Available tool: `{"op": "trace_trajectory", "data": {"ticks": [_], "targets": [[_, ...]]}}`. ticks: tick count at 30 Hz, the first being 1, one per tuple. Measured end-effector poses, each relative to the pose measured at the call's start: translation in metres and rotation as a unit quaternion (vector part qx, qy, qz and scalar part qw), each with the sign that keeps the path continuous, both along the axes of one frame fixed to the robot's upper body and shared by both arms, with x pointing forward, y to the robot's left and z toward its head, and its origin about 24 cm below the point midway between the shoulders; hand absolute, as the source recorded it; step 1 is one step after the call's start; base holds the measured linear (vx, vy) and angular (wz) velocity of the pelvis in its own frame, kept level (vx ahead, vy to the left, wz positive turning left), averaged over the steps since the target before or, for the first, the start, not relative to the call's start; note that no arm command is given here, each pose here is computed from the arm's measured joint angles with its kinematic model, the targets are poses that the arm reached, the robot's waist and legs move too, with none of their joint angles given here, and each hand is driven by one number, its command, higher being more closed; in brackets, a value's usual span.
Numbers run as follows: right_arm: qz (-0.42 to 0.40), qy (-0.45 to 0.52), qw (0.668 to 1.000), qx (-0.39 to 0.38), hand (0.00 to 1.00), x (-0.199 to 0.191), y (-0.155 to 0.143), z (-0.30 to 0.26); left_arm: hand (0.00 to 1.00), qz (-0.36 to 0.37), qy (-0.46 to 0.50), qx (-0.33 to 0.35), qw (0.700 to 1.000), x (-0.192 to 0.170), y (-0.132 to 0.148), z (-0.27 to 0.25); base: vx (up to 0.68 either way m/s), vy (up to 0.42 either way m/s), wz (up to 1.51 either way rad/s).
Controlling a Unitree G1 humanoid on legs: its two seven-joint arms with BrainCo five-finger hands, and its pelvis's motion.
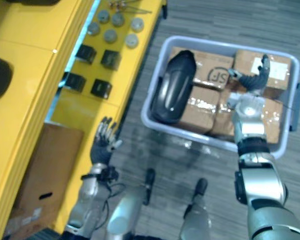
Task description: Walk over and take plastic housings, then place them on the shelf
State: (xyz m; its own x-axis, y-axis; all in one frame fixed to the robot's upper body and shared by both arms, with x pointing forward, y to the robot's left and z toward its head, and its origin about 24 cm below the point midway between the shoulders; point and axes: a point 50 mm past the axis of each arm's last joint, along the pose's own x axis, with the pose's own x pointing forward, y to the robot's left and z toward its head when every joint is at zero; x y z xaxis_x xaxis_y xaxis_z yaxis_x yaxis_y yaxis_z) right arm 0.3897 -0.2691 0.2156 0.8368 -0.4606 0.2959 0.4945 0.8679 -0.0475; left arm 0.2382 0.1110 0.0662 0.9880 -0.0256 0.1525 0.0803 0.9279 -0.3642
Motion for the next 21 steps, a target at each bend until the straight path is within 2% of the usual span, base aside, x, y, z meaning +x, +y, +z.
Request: {"op": "trace_trajectory", "data": {"ticks": [7,13,21], "targets": [[0.057,-0.002,0.998,-0.031,0.00,0.004,0.022,0.004,0.00,-0.012,0.010,0.001,1.000,-0.001,-0.008,-0.006,-0.07,-0.003,-0.06],[0.078,0.053,0.994,-0.047,0.00,0.007,0.042,-0.018,0.00,-0.016,0.007,0.000,1.000,0.001,-0.009,-0.004,-0.02,-0.009,-0.02],[0.067,0.145,0.986,-0.056,0.00,0.009,0.038,-0.055,0.00,-0.031,0.018,-0.003,0.999,0.002,-0.020,-0.008,0.00,-0.015,0.05]]}}
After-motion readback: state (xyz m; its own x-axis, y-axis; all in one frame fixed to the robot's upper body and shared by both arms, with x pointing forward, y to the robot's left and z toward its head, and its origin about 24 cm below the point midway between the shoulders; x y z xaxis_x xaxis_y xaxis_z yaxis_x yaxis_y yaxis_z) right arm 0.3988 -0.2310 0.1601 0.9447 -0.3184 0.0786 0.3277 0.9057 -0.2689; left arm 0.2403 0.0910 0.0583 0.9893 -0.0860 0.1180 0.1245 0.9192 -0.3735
